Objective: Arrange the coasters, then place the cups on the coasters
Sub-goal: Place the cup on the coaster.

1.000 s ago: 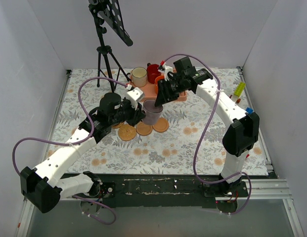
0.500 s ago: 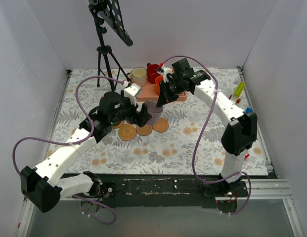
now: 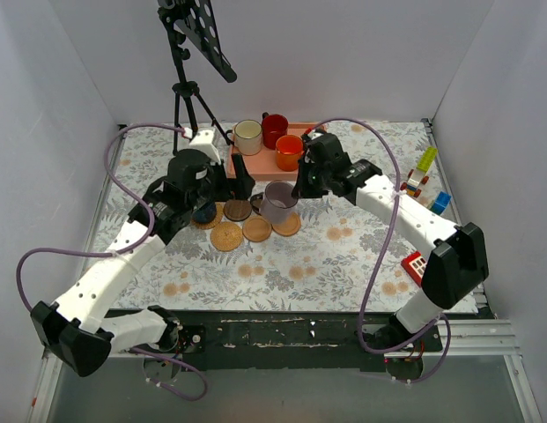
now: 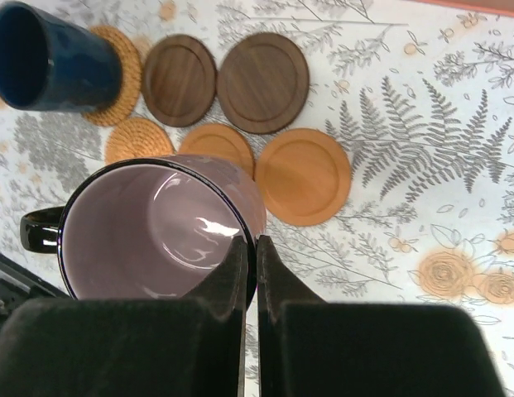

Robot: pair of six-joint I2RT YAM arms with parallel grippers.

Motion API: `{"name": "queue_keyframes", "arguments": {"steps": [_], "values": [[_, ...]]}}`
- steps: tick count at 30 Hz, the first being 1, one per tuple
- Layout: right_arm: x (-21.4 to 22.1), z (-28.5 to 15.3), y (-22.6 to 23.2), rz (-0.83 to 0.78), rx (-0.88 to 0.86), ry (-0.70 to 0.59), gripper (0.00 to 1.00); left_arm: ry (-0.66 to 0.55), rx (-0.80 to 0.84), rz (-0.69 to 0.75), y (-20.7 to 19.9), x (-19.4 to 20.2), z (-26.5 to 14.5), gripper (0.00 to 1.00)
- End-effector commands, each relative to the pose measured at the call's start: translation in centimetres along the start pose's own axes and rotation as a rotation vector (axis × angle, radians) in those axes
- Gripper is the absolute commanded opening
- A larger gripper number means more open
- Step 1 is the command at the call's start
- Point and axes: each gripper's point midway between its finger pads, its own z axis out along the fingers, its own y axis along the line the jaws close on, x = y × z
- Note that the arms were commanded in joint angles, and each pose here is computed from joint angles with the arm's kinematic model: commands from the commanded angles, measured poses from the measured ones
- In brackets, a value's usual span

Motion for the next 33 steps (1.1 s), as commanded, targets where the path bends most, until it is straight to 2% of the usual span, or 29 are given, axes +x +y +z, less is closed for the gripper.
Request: {"name": "queue_keyframes", "arguments": {"steps": [1, 5, 9, 13, 20, 33], "values": [[-5.2, -2.6, 4.3, 0.089, -0.038, -0.302, 0.01, -0.063, -0.323, -0.240, 5.3, -2.4, -2.3, 0.98], [-4.1, -1.9, 6.9, 0.072, -0.023, -0.317, 0.01, -0.094, -0.418, -0.367, 8.6, -3.2, -3.5, 0.98], [-2.3, 0.1, 9.8, 0.062, -0.051, -0.272, 0.01, -0.105, -0.492, -0.359, 10.5, -2.9, -3.7, 0.98], [-0.8, 1.9, 12.6, 0.028, -0.059, -0.225, 0.01, -0.109, -0.499, -0.311, 10.9, -3.1, -3.7, 0.98], [-0.2, 4.9, 15.4, 0.032, -0.060, -0.223, 0.01, -0.106, -0.483, -0.263, 11.0, -2.8, -3.6, 0.98], [1.0, 8.4, 16.2, -0.079, 0.009, -0.197, 0.01, -0.108, -0.462, -0.266, 10.8, -2.0, -3.8, 0.98]]}}
